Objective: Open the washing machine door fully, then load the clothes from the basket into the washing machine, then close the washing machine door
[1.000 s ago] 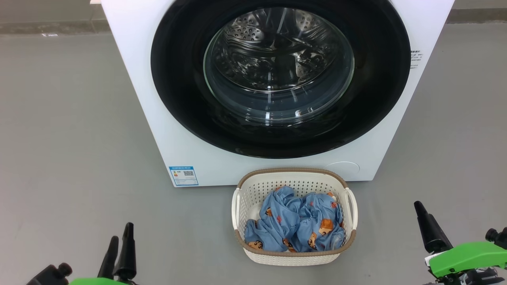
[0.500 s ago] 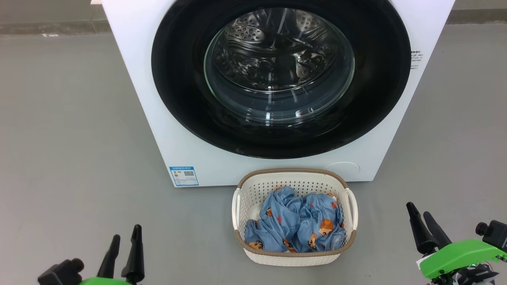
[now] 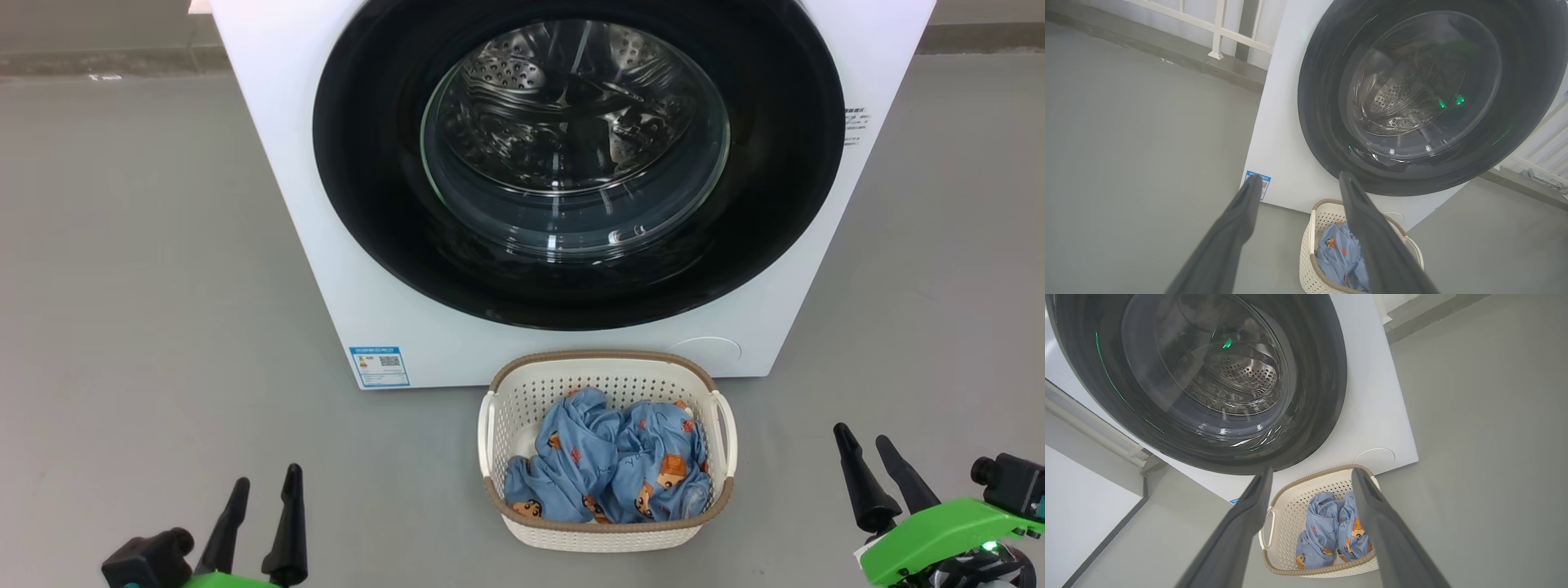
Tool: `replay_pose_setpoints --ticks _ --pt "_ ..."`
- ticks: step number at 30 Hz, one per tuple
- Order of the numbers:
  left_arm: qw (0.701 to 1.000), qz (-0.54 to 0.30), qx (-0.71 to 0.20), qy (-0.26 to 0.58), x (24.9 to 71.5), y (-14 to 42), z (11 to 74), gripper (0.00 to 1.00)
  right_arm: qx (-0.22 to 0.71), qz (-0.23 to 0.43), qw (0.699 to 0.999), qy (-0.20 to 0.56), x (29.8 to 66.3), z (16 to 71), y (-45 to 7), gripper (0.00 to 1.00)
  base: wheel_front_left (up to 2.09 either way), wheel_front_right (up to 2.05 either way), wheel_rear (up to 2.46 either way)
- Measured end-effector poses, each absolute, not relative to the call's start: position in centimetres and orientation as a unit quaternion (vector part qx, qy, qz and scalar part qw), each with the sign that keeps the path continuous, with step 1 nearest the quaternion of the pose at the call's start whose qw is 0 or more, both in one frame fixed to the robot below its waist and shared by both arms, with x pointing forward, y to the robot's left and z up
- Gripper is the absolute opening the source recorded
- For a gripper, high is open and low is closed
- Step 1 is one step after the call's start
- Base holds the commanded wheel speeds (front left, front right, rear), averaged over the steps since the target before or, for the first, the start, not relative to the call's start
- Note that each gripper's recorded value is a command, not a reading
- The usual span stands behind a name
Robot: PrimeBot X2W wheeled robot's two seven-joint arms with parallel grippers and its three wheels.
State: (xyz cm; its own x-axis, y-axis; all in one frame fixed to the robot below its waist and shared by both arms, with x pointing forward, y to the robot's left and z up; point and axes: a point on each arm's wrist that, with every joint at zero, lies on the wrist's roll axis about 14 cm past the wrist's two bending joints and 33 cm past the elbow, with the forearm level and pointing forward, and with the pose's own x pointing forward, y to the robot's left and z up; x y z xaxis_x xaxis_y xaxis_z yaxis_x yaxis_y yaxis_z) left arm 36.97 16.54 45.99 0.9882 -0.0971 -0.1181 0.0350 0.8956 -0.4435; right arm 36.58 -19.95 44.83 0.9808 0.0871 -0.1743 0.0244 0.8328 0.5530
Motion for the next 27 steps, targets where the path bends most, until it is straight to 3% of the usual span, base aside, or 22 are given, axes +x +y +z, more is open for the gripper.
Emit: replay_pose_setpoints --ticks 27 --pt "0.992 -0.062 -0.097 0.042 37.33 16.23 46.63 1.0 0.165 0.045 0.983 0.073 36.58 45.77 -20.74 1.0 0.0 0.0 0.0"
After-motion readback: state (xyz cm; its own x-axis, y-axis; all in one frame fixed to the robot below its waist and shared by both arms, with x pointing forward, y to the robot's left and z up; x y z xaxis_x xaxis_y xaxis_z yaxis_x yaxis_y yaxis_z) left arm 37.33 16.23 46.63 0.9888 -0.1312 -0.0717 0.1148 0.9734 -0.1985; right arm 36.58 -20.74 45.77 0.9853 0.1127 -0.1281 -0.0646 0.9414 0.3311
